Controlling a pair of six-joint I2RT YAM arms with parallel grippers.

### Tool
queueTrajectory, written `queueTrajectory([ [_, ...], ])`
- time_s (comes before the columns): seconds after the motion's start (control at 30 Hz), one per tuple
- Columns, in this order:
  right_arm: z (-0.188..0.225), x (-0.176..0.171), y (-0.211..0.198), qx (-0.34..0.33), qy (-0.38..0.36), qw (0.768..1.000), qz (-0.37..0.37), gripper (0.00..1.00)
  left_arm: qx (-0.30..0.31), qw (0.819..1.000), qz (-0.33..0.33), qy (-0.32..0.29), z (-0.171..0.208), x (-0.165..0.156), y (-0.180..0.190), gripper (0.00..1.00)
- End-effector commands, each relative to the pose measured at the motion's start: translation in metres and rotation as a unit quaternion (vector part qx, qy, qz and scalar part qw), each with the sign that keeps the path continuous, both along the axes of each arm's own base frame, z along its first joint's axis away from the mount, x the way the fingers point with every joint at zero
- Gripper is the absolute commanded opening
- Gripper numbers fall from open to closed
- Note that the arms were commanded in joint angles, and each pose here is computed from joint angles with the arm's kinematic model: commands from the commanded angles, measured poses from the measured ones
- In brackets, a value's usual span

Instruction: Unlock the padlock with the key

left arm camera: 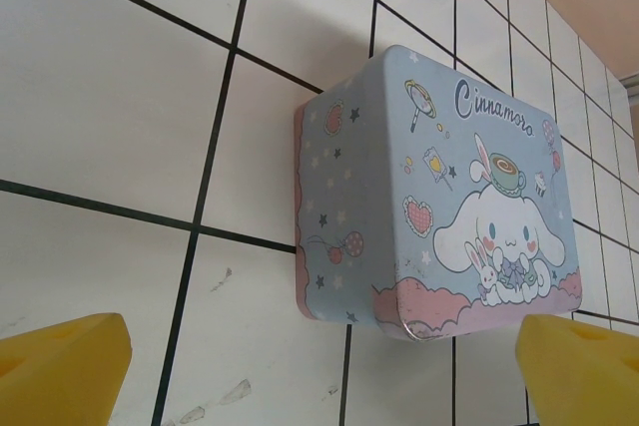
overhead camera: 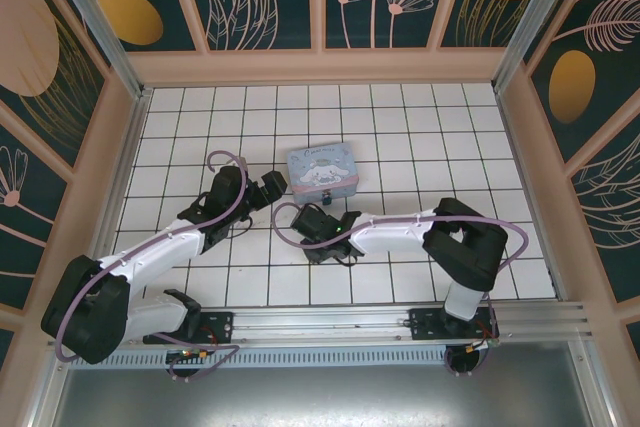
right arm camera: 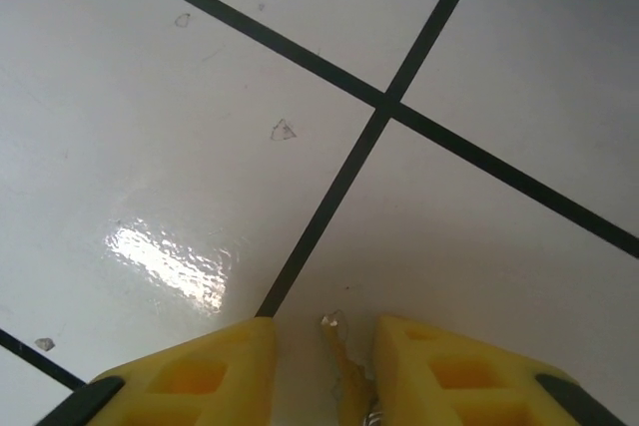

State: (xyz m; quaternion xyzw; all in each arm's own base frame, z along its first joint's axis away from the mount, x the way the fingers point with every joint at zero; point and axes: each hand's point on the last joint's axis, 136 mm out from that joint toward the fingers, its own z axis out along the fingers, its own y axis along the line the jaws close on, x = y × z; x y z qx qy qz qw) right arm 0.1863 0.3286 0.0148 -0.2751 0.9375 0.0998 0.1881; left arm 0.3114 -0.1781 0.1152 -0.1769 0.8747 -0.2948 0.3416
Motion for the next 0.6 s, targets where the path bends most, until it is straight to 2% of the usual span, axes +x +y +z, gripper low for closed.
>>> queueTrajectory([
  [0.0, -0.037, -0.006, -0.037, -0.095, 0.016, 0.995, -0.009, 0.23, 0.005, 1.0, 0.003, 0.001, -0.002, -0.001, 0.002, 0.99],
  [0.13, -0.047, -0.004, -0.038, -0.099, 0.018, 0.995, -0.015, 0.01, 0.005, 1.0, 0.004, 0.002, -0.003, -0.001, 0.002, 0.99],
  [0.23, -0.042, -0.001, -0.031, -0.087, 0.014, 0.996, -0.015, 0.0, 0.004, 1.0, 0.003, 0.004, -0.003, -0.001, 0.001, 0.99],
  [0.57, 0.033, 0.022, -0.003, 0.027, -0.027, 0.998, -0.044, 0.0, 0.001, 1.0, -0.002, 0.0, 0.003, 0.005, -0.004, 0.99],
])
